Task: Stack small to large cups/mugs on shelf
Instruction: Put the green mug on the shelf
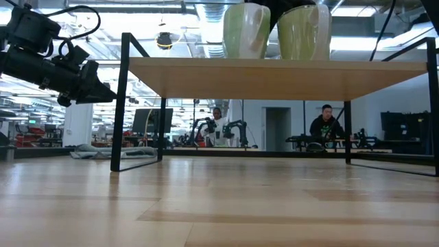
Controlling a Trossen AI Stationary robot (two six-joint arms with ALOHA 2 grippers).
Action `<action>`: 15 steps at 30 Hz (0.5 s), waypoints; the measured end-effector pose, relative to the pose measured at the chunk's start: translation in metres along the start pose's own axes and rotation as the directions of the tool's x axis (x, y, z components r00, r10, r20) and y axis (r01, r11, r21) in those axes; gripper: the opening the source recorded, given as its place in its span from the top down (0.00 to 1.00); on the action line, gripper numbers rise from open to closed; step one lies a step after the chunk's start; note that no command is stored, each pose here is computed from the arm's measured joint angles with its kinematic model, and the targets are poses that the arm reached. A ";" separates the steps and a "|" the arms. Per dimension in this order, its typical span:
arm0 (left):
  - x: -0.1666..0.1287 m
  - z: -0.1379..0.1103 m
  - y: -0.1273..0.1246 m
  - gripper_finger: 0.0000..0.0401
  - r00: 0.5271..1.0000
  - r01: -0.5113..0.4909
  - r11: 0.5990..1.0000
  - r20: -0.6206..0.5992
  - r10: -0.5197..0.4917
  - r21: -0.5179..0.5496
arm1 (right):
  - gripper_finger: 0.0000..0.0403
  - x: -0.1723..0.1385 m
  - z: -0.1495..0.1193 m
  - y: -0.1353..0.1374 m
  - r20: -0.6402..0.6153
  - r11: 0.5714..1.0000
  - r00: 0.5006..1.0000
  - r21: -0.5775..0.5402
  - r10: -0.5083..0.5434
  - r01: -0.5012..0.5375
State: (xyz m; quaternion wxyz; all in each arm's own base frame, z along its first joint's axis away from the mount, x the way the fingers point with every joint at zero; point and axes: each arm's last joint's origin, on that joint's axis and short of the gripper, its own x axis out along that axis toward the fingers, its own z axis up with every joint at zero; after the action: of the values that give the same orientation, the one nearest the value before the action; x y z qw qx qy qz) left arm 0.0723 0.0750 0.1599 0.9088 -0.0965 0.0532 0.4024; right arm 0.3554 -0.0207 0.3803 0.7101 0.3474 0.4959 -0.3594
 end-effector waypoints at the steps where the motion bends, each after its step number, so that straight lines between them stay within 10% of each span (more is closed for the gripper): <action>1: 0.000 0.000 0.000 0.69 1.000 0.000 1.000 0.000 0.000 0.000 | 0.95 0.000 0.000 0.000 -0.001 1.000 1.000 -0.002 0.000 0.000; 15: 0.000 0.000 0.000 0.69 1.000 -0.001 1.000 0.000 0.001 0.000 | 0.95 0.000 0.000 0.000 -0.008 1.000 1.000 0.001 0.005 -0.005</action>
State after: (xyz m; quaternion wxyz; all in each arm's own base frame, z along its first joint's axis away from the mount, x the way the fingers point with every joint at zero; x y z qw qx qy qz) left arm 0.0723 0.0750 0.1599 0.9087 -0.0965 0.0533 0.4027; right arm 0.3554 -0.0204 0.3803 0.7089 0.3502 0.4977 -0.3566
